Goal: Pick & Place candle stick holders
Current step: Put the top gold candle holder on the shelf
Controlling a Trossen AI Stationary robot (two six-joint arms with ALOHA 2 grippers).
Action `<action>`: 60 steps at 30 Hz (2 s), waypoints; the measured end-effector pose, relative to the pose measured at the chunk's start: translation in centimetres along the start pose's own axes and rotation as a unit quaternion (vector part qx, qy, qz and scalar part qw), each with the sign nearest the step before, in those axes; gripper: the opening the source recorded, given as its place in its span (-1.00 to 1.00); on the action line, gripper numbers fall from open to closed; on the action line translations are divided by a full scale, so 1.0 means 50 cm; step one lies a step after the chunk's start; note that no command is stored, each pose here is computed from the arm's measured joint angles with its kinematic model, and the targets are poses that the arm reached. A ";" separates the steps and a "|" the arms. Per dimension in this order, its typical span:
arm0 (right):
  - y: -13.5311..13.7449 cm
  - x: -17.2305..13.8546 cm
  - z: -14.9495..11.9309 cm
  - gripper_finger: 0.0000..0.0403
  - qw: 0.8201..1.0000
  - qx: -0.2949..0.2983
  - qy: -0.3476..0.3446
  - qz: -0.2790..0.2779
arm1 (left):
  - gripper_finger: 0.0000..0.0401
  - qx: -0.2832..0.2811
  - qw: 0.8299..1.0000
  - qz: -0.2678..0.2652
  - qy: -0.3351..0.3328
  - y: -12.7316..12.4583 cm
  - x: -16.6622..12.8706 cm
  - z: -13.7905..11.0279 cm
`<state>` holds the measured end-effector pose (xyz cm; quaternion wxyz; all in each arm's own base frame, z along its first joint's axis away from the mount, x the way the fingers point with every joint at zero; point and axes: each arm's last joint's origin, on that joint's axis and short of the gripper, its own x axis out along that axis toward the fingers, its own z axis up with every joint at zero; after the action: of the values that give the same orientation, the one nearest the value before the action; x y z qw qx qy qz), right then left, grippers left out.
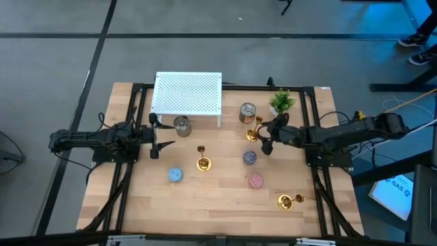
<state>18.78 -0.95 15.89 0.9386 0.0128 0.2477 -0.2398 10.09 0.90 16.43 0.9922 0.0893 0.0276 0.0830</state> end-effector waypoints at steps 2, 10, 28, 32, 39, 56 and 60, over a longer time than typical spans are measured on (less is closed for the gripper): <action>-0.001 0.007 0.004 0.41 1.000 0.004 -0.011 -0.004 | 0.37 0.000 1.000 0.000 0.000 0.000 0.000 0.000; -0.003 0.031 0.002 0.07 1.000 0.006 -0.016 -0.014 | 0.37 0.000 1.000 0.000 0.000 0.000 0.000 0.000; -0.001 0.031 0.010 -0.77 0.999 0.014 -0.036 -0.010 | 0.37 0.000 1.000 0.000 0.000 0.000 0.000 0.000; -0.001 0.031 0.011 -0.82 0.999 0.015 -0.037 -0.008 | 0.37 0.000 1.000 0.000 0.000 0.000 0.000 0.000; 0.002 0.032 0.033 -0.85 0.998 0.032 -0.048 -0.007 | 0.37 0.000 1.000 0.000 0.000 0.000 0.000 0.000; 0.011 0.007 0.229 -0.88 0.994 0.087 -0.058 -0.005 | 0.37 0.000 1.000 0.000 0.000 0.000 0.000 0.000; 0.002 -0.005 0.274 -0.88 0.994 0.089 -0.064 -0.013 | 0.37 0.000 1.000 0.000 0.000 0.000 0.000 0.000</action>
<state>24.91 -2.72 28.04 0.9445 0.0780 0.1647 -0.2734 10.09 0.90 16.43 0.9922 0.0893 0.0276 0.0826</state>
